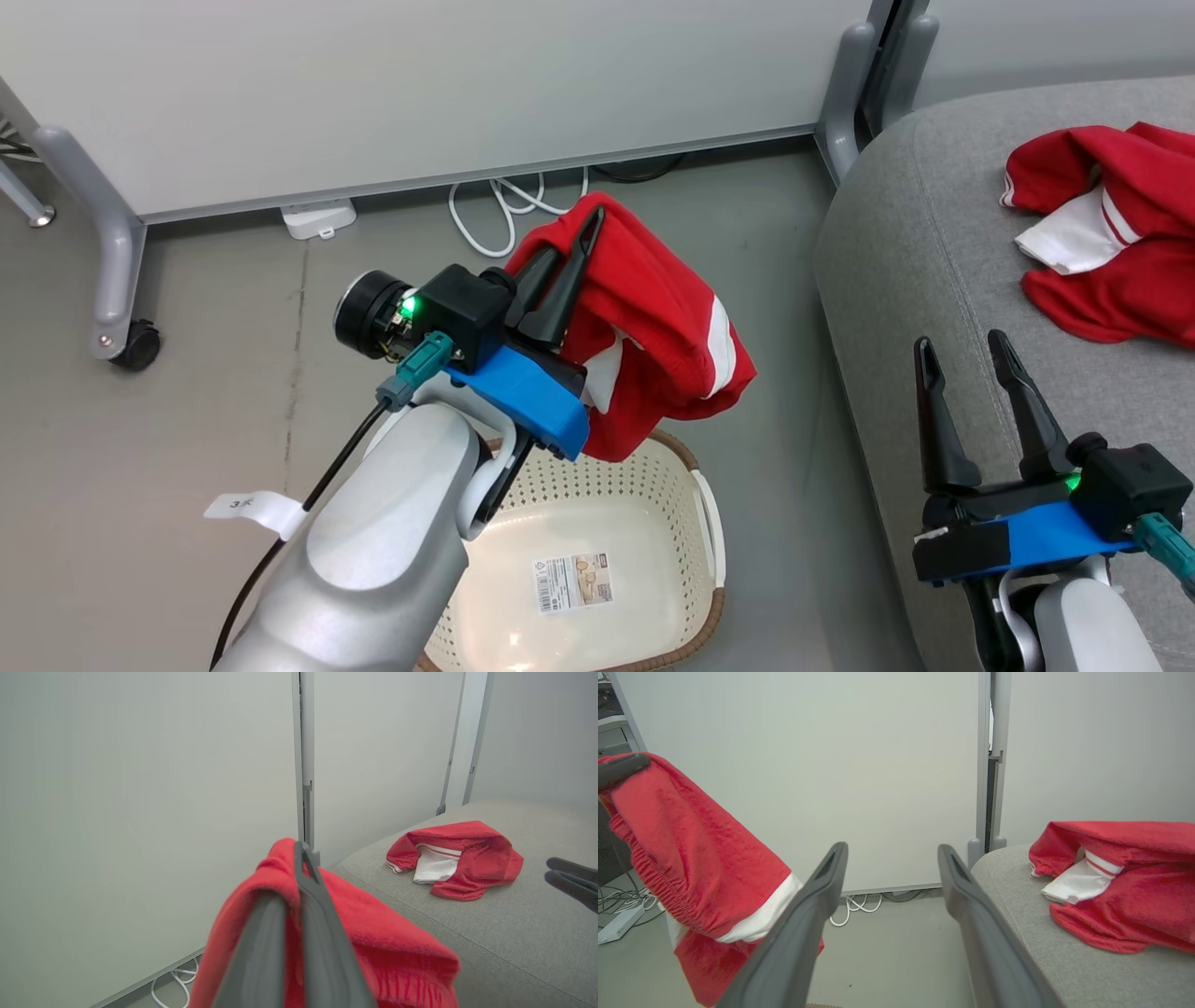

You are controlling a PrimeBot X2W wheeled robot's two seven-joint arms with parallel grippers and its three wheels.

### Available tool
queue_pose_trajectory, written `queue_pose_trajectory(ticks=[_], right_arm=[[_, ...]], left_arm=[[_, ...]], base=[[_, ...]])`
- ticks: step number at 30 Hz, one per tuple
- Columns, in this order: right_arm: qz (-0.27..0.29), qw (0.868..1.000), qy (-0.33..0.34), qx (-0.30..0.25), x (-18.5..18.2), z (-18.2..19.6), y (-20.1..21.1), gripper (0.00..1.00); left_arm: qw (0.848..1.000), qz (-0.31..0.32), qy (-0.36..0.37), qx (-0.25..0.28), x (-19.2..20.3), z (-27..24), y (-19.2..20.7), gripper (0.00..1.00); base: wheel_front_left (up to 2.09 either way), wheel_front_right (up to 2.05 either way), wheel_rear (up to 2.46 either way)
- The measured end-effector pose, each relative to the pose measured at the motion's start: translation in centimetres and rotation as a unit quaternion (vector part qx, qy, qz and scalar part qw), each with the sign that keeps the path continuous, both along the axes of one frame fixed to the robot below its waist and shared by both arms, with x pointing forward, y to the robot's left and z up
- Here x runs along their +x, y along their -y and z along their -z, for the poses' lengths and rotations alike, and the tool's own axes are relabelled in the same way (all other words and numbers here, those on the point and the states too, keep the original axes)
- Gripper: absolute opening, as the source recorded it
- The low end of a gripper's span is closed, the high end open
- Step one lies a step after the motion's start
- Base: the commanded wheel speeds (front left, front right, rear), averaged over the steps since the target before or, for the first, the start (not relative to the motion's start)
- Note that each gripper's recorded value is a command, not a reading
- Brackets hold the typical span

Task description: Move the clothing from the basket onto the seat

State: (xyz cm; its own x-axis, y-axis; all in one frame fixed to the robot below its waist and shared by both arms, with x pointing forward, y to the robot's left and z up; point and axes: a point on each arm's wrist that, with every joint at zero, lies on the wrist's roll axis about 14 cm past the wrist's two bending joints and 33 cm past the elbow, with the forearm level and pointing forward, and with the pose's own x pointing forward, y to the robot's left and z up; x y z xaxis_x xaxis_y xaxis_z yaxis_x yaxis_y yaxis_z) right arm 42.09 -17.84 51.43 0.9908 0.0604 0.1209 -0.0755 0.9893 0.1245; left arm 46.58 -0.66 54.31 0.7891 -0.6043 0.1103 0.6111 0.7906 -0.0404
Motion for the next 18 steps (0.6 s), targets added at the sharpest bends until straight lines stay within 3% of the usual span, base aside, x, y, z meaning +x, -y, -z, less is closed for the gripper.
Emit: queue_pose_trajectory(ticks=[11,18], right_arm=[[-0.005,1.000,0.015,-0.001,-0.4,-1.1,-0.4,1.00],[-0.040,0.998,0.046,-0.017,0.2,-3.2,-2.4,1.00]], left_arm=[[1.000,0.012,0.026,-0.007,-0.9,-2.5,0.4,0.00],[1.000,0.012,0.025,-0.006,-1.2,-2.5,0.3,0.00]], base=[[0.00,0.00,0.00],[0.00,0.00,0.00]])
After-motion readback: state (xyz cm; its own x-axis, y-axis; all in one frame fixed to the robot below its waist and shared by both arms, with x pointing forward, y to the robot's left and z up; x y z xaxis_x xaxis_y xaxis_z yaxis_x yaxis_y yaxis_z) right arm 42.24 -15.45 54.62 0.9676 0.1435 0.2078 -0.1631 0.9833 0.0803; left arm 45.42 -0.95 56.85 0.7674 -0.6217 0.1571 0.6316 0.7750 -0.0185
